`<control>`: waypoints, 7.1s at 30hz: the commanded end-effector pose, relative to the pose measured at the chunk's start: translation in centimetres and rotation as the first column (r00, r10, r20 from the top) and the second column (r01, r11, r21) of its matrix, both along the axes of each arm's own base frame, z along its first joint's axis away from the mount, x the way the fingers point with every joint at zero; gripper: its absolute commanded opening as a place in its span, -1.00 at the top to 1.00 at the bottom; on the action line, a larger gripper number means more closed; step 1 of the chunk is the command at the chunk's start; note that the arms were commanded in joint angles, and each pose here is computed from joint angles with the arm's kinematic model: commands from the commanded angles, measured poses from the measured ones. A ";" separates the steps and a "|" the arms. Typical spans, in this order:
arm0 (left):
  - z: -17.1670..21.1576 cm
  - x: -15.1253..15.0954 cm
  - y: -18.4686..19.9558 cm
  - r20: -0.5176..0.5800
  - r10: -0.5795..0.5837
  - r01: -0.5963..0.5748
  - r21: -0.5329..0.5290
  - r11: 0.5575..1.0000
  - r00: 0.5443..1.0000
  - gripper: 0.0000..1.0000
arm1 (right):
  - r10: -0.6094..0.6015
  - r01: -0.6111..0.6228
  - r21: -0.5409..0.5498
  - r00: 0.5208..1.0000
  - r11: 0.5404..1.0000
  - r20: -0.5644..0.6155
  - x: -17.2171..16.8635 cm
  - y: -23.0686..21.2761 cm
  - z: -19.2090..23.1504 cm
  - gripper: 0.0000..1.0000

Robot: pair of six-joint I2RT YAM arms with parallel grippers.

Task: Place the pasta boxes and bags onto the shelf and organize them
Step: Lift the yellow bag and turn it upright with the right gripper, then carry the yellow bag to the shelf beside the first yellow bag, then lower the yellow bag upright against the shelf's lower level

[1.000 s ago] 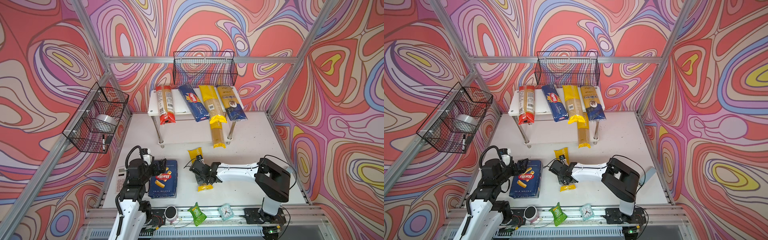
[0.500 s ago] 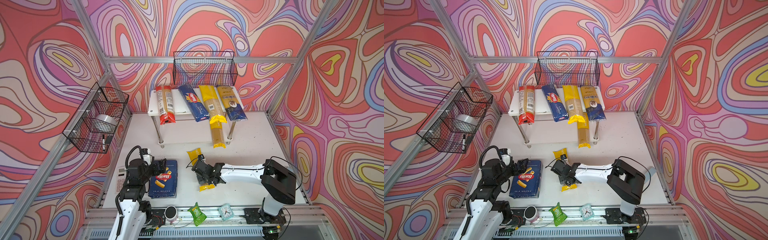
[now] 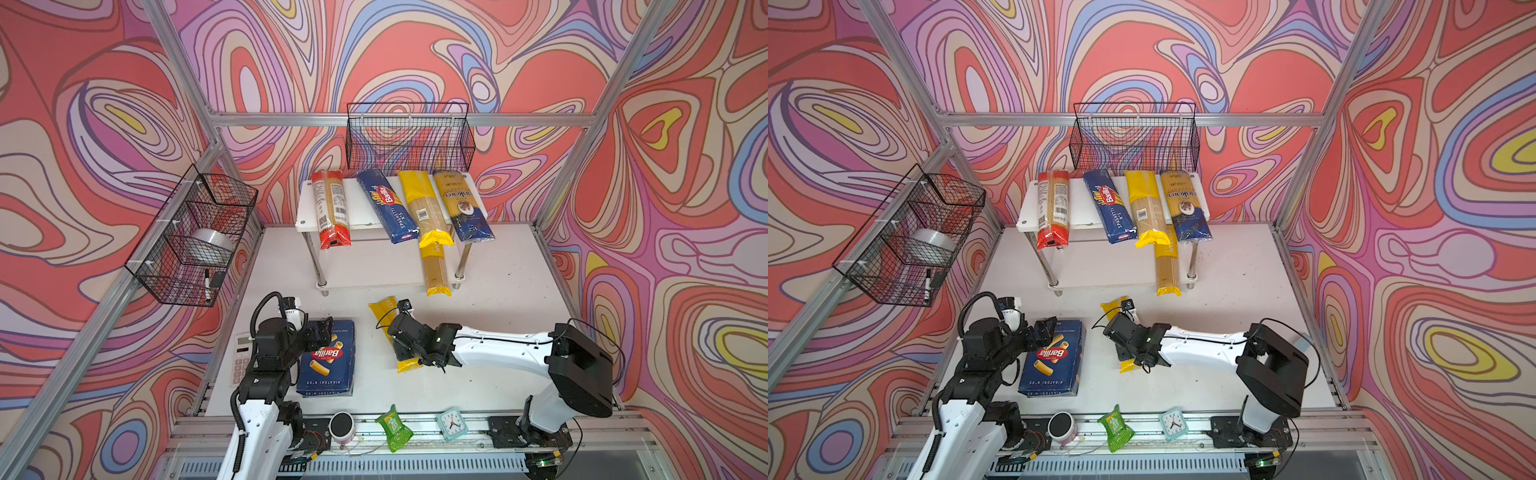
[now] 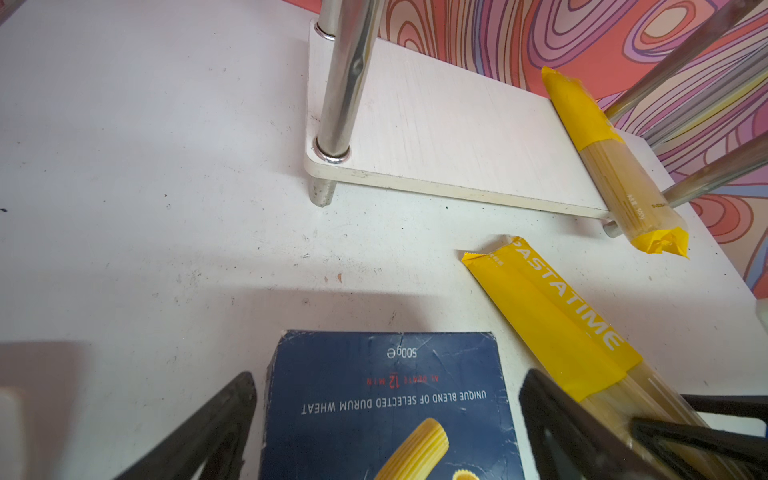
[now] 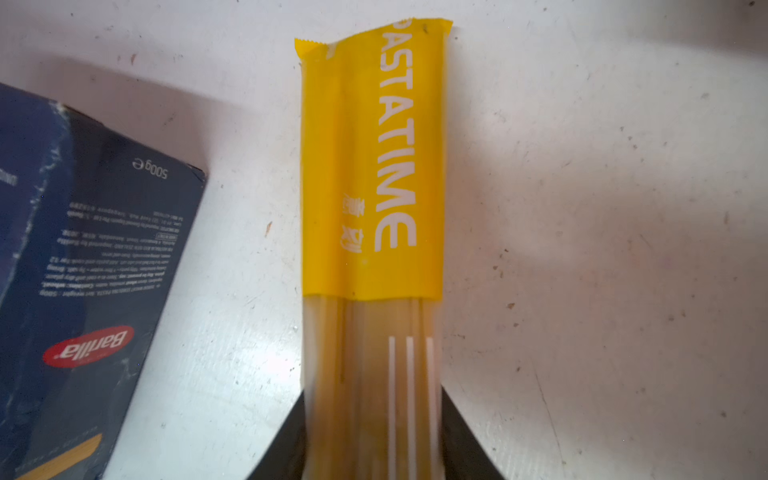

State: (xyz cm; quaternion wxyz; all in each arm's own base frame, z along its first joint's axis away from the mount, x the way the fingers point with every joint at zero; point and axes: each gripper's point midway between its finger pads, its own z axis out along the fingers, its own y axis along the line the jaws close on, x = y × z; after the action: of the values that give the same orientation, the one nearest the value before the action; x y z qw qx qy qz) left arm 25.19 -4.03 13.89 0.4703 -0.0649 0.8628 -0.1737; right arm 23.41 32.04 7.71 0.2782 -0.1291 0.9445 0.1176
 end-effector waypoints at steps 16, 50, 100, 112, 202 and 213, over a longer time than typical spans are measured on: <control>0.2 0.1 -0.1 0.024 -0.014 0.014 0.005 1.000 1.000 -1.00 | -0.032 0.033 0.012 0.995 0.999 -0.096 -1.2 -1.0 -4.1 0.35; 0.5 0.4 -5.5 0.067 -0.283 0.291 -0.165 0.943 0.957 -1.00 | 0.036 -0.066 -0.131 0.974 0.989 -0.223 -2.7 -1.0 -8.4 -0.77; 0.4 0.5 -4.7 0.042 -0.246 0.248 -0.076 0.966 0.968 -1.00 | -0.051 0.033 0.148 0.991 0.988 0.120 4.7 -0.3 5.6 1.00; 0.4 0.4 -4.5 0.045 -0.233 0.236 -0.073 0.969 0.971 -1.00 | -0.084 0.045 0.199 0.978 0.979 0.193 8.1 0.4 8.6 1.00; 0.4 0.4 -4.3 0.044 -0.218 0.221 -0.069 0.973 0.975 -1.00 | -0.238 0.172 0.249 0.933 0.953 0.269 20.9 -5.7 9.0 -0.01; 0.2 0.5 -4.0 0.036 -0.197 0.199 -0.066 0.978 0.980 -1.00 | -0.148 0.076 0.295 0.962 0.953 0.230 15.2 -6.6 8.5 0.42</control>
State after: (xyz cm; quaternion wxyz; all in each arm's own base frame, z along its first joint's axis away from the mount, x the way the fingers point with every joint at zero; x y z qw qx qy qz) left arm 25.53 -8.09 13.46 0.4558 0.0091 0.8531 -0.2539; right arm 39.70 24.71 17.21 0.4335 -0.0315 0.8784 0.1988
